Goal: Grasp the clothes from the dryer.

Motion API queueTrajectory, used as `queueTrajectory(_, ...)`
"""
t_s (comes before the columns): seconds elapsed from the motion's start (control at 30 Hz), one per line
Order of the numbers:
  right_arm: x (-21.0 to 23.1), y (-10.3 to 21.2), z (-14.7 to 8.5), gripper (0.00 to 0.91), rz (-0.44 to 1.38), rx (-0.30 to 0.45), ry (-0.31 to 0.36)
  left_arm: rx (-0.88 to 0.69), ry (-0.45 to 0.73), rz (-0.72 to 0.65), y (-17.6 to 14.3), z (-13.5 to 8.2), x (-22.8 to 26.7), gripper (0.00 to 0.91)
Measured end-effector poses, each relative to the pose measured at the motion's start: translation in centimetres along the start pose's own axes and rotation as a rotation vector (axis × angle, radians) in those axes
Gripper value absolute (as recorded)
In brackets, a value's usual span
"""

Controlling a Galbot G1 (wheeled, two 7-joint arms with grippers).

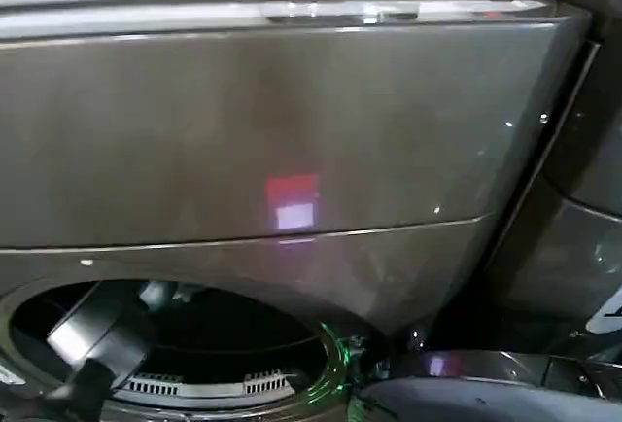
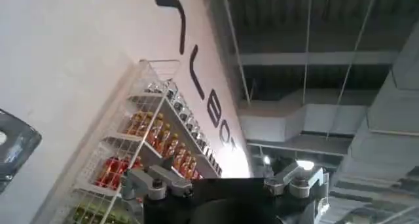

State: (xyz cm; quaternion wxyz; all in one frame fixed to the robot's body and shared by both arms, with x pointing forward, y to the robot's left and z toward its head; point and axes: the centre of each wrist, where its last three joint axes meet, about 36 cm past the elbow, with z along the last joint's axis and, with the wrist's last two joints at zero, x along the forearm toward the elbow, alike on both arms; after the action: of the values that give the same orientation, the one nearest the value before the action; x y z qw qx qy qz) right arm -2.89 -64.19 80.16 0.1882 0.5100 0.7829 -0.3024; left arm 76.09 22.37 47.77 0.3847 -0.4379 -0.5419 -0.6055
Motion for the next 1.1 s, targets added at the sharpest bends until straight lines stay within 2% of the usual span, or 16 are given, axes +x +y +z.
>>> queueTrajectory(0.33,0.1,0.3,0.2,0.907,-0.001,-0.006,0.001,0.099,-0.103,-0.051,-0.4,0.2,0.0,0.0)
queueTrajectory(0.67,0.2,0.5,0.4,0.907,-0.003,-0.011,0.003,0.288,-0.287,-0.192,-1.6,0.5,0.7,0.0)
queueTrajectory(1.1,0.0,0.7,0.5,0.907,-0.004,-0.016,-0.001,0.588,-0.547,-0.442,-6.3,0.6,0.1,0.0)
